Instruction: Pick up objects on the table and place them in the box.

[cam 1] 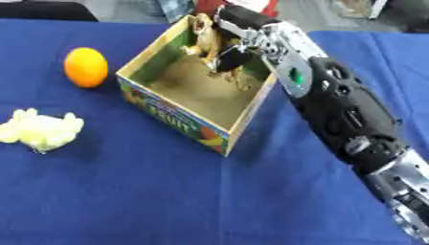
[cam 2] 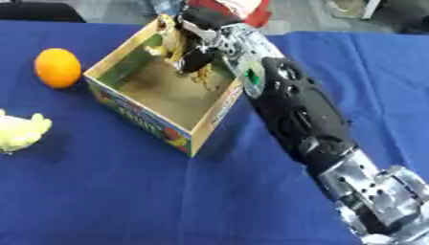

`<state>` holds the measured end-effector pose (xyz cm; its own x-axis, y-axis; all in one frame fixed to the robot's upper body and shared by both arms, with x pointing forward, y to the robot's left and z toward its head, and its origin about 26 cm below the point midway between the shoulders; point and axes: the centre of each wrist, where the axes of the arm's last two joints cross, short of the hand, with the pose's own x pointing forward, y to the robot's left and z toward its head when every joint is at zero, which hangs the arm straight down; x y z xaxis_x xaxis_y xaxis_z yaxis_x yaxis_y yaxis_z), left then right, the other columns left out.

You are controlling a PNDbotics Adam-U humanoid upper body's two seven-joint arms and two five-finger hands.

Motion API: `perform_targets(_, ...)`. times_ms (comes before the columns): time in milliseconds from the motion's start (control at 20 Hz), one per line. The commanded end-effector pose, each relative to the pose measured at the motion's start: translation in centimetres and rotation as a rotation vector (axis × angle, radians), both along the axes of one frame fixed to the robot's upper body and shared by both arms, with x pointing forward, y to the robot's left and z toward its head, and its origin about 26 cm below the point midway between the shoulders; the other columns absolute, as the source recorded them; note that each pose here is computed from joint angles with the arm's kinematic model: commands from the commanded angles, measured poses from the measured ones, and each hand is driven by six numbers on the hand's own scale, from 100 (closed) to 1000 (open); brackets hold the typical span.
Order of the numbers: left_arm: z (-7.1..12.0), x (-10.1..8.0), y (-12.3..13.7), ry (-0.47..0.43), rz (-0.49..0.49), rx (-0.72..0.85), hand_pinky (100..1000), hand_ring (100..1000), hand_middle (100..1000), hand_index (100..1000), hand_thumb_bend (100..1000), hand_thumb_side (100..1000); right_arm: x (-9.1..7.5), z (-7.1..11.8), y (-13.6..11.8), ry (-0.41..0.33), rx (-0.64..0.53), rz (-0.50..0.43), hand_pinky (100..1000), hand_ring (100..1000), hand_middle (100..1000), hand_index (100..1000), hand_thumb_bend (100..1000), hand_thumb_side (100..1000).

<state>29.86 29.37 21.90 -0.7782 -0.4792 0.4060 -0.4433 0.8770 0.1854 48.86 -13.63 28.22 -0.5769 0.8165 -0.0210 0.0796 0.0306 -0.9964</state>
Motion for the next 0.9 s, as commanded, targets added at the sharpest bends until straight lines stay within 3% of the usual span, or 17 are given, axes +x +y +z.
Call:
perform_targets(50,0.7,-0.2,0.0,-0.022,-0.006,0.014,507,720,708,949,214,977,0.3,0.8,-0.2,-0.017,-0.025,-0.034,592,663,461,661,100,204)
perform_targets(100,0.7,-0.2,0.0,-0.022,-0.007,0.014,507,720,708,949,215,977,0.4,0.7,-0.2,-0.006,-0.038,-0.038,602,694,504,711,100,293)
perform_targets(150,0.8,-0.2,0.0,-0.023,-0.007,0.014,507,720,708,948,216,976,0.5,0.6,-0.2,0.004,-0.051,-0.041,629,739,577,789,100,469)
perform_targets(200,0.8,-0.2,0.0,-0.024,-0.008,0.014,507,720,709,948,217,976,0.5,0.6,-0.2,0.015,-0.065,-0.041,640,754,603,819,100,527)
perform_targets(250,0.8,-0.2,0.0,-0.024,-0.008,0.015,507,720,709,948,218,975,0.5,0.6,-0.2,0.024,-0.077,-0.041,656,784,654,862,100,663)
perform_targets(350,0.8,-0.2,0.0,-0.024,-0.009,0.015,507,720,709,948,218,975,0.5,0.8,0.0,0.036,-0.093,-0.045,685,826,712,904,100,818)
perform_targets(400,0.8,-0.2,0.0,-0.024,-0.010,0.015,507,720,709,948,219,975,0.5,0.9,0.0,0.044,-0.103,-0.049,708,860,748,921,158,883)
perform_targets(500,0.8,-0.2,0.0,-0.023,-0.010,0.016,507,721,709,948,219,972,0.6,1.1,0.2,0.066,-0.136,-0.063,740,909,809,950,427,948)
perform_targets(600,0.9,-0.2,-0.1,-0.023,-0.012,0.017,507,721,709,948,221,972,0.6,1.4,0.3,0.084,-0.163,-0.079,752,926,843,969,544,959)
perform_targets(750,0.9,-0.2,-0.1,-0.022,-0.014,0.018,507,721,708,948,222,972,0.7,1.7,0.2,0.094,-0.185,-0.093,760,934,870,992,632,952)
perform_targets(900,0.9,-0.1,-0.1,-0.023,-0.015,0.017,507,721,708,948,224,970,0.8,1.9,0.2,0.098,-0.207,-0.092,764,939,881,994,637,920)
